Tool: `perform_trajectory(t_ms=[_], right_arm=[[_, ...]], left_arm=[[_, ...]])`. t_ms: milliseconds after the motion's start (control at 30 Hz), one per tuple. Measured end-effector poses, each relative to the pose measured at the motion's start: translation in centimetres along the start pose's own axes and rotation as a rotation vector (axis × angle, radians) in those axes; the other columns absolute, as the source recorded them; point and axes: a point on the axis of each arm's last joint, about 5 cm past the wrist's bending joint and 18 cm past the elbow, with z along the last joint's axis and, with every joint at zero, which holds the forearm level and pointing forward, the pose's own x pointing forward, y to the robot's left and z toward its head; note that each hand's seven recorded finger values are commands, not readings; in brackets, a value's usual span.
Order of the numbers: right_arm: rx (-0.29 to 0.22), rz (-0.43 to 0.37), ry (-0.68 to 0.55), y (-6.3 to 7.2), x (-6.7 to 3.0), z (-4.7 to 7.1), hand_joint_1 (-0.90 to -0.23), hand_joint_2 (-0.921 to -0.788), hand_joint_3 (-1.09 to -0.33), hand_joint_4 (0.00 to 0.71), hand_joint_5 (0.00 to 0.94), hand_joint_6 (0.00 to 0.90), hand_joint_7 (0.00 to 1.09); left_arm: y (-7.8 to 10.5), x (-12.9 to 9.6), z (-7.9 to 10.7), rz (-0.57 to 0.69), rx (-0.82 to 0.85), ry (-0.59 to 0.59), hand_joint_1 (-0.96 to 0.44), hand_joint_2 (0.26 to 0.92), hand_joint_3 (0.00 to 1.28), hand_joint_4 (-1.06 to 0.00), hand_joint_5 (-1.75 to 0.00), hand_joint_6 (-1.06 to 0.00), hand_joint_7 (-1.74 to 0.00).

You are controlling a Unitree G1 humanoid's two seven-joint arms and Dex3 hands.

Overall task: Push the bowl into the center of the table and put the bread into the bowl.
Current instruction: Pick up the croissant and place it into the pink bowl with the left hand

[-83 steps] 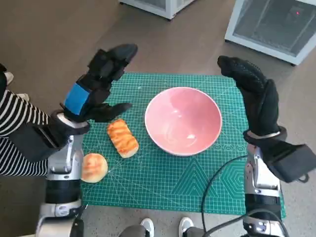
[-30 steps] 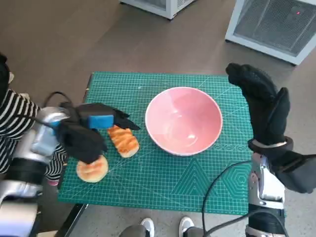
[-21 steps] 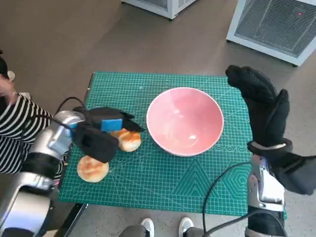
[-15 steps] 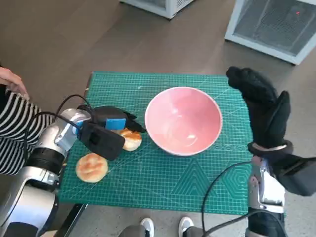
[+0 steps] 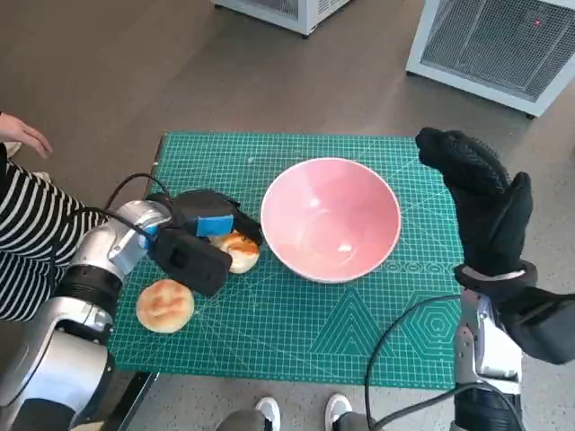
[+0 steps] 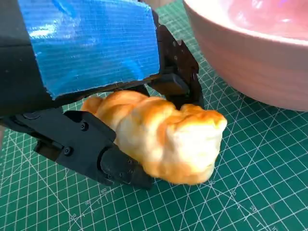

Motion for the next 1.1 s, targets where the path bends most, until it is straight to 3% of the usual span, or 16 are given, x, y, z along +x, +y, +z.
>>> perform_trajectory(t_ms=[233,533,833,1100], right_arm=[[0.0,0.0,-0.001,0.0,-0.04,0.0,-0.679,-0.921,-0.652,0.171,0.004,0.086,0.48],[-0.001,-0.001,-0.001,0.0,-0.07,0.0,-0.682,-0.921,-0.652,0.168,0.002,0.087,0.48],[-0.001,-0.003,0.0,0.0,-0.09,0.0,-0.697,-0.921,-0.651,0.165,0.0,0.089,0.48],[0.001,-0.005,-0.002,0.1,-0.12,-0.1,-0.679,-0.921,-0.659,0.165,0.0,0.09,0.48]], left_arm=[[1.6,-1.8,-0.8,0.02,-0.057,-0.033,0.0,0.919,0.03,-0.74,-1.14,-0.67,-1.09],[7.2,-5.9,-0.2,0.249,-0.117,-0.14,0.0,0.909,0.05,-0.7,-1.28,-0.74,-0.91],[11.1,-8.5,2.7,0.418,-0.098,-0.226,0.0,0.914,0.03,-0.7,-1.1,-0.73,-1.12],[12.5,-7.6,5.7,0.535,-0.044,-0.357,0.0,0.918,0.04,-0.68,-1.08,-0.7,-1.18]])
